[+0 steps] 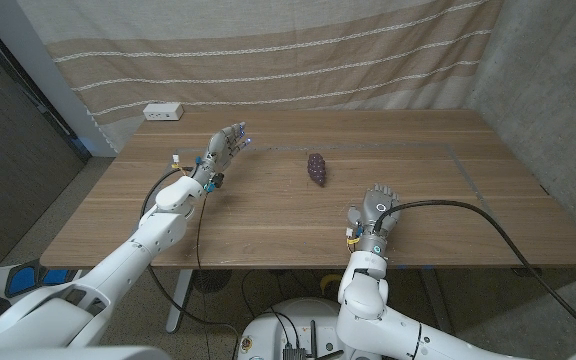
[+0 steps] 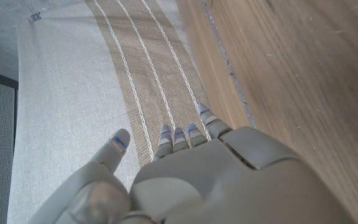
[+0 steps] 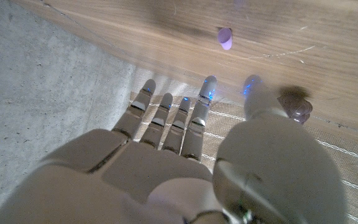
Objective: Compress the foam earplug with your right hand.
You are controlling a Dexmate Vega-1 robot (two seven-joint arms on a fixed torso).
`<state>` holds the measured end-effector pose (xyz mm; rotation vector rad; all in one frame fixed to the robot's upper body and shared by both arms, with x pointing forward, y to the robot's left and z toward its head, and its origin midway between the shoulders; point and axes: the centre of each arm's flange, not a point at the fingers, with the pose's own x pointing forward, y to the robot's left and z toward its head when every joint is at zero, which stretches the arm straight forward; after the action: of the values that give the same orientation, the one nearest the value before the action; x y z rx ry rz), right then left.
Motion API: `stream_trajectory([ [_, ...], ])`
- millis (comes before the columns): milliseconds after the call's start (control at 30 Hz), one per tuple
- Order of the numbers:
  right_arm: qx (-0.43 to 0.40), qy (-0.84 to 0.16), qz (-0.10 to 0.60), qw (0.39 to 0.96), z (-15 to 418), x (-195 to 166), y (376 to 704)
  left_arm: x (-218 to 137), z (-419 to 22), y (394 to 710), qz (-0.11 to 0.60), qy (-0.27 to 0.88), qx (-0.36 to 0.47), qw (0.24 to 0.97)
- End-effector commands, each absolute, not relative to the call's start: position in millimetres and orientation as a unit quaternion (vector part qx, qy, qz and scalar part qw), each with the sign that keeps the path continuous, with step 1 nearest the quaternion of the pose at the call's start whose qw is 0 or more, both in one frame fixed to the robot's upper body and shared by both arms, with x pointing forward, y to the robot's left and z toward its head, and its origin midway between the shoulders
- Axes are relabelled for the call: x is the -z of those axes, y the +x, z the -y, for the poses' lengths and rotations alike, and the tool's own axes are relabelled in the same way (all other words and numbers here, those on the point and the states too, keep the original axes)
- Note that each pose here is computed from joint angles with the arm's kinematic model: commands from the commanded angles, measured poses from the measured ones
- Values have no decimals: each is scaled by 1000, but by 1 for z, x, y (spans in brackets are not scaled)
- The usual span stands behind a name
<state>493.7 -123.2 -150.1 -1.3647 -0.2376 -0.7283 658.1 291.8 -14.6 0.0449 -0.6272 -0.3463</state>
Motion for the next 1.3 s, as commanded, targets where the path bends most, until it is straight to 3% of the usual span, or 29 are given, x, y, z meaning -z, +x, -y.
stream_trajectory([
  [33,326,-622,97,705,123,157,501,14,-293,657,307,22,168,936],
  [1300,310,-626,58,713,133,161,517,6,-291,659,313,31,173,933],
])
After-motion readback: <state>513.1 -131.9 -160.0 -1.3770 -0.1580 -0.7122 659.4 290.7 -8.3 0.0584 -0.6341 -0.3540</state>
